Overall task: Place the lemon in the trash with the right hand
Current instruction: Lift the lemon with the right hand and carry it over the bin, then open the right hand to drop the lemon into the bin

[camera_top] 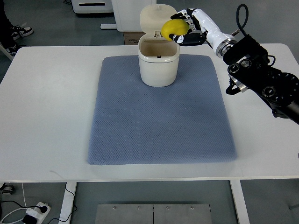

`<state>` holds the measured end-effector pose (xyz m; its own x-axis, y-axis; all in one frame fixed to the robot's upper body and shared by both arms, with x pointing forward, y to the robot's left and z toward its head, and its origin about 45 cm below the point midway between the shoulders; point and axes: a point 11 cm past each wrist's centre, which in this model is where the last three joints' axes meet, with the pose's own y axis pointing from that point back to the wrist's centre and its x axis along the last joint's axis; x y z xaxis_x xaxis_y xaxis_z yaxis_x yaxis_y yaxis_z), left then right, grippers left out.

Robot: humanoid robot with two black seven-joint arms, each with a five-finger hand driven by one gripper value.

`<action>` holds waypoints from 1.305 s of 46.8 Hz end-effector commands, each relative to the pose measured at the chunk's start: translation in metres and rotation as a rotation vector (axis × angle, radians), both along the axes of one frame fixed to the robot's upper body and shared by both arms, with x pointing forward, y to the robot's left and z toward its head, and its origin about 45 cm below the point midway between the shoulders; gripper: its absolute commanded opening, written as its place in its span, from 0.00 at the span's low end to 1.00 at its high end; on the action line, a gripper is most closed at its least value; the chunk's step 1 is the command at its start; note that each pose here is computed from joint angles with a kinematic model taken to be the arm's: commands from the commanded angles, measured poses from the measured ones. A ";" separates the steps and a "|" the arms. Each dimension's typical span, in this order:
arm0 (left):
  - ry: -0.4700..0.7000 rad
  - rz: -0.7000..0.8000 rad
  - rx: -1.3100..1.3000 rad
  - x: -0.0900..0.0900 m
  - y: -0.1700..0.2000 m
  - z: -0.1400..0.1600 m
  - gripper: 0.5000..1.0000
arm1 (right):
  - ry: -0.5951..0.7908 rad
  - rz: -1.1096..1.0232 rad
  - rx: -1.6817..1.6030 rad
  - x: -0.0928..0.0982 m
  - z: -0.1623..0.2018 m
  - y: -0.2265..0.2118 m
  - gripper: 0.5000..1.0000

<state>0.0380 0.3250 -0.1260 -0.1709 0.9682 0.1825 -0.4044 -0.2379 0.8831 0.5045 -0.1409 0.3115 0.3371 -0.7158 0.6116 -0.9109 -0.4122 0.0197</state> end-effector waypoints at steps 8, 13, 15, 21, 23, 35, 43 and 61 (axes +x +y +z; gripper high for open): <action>0.000 0.000 0.000 0.000 0.000 0.000 1.00 | 0.004 0.008 -0.069 -0.004 -0.015 0.008 0.00; 0.000 0.000 0.000 0.000 0.000 0.000 1.00 | 0.010 0.004 -0.093 -0.004 -0.023 0.009 0.00; 0.000 0.000 0.000 0.000 0.000 0.000 1.00 | 0.010 -0.007 -0.096 -0.003 -0.024 0.008 0.00; 0.000 0.000 0.000 0.000 0.000 0.000 1.00 | 0.008 -0.023 -0.096 -0.001 -0.026 0.008 0.00; 0.000 0.000 0.000 0.000 0.000 0.000 1.00 | 0.011 -0.026 -0.098 -0.001 -0.026 0.008 0.00; 0.000 0.000 0.000 0.000 0.000 0.000 1.00 | 0.026 -0.045 -0.103 0.001 -0.023 0.007 0.00; 0.000 0.000 0.000 0.000 0.000 0.000 1.00 | 0.022 -0.042 -0.101 0.001 -0.021 0.009 0.43; 0.000 0.000 0.000 0.000 0.000 0.000 1.00 | 0.023 -0.041 -0.097 0.001 -0.021 0.009 0.74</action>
